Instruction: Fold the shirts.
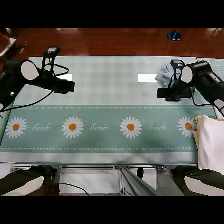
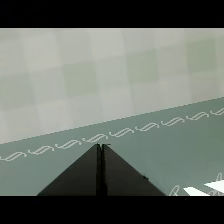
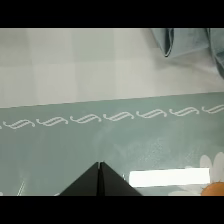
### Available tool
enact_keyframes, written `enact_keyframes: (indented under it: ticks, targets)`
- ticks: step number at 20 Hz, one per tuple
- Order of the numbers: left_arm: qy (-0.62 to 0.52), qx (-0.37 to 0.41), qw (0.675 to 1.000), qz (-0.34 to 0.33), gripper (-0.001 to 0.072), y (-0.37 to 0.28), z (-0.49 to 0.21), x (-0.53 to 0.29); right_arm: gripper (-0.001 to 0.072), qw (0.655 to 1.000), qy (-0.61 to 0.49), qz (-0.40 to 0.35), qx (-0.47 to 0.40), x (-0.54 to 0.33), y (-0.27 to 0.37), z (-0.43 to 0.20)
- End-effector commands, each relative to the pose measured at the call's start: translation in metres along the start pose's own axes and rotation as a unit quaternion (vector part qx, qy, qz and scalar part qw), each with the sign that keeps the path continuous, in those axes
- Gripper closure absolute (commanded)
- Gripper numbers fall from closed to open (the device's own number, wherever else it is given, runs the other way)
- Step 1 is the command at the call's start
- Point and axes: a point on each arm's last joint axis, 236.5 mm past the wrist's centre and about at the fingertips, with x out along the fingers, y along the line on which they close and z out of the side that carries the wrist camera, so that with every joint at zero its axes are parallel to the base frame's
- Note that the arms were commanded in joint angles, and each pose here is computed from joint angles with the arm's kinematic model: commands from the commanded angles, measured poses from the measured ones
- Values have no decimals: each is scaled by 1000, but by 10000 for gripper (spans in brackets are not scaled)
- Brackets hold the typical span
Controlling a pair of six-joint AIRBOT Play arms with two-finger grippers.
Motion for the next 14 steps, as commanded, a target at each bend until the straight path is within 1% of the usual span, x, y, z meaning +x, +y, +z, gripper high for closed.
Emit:
enact_keyframes:
  ticks: [1,11,14]
  targets:
    - [1,0,1000,0,684,0,0,0,691,1000,1,0,0,0,0,0]
    - [-2,0,1000,0,684,0,1,0,690,1000,0,0,0,0,0,0]
    - [-52,0,999,0,684,0,25,-1,691,1000,-15,3,-1,0,2,7]
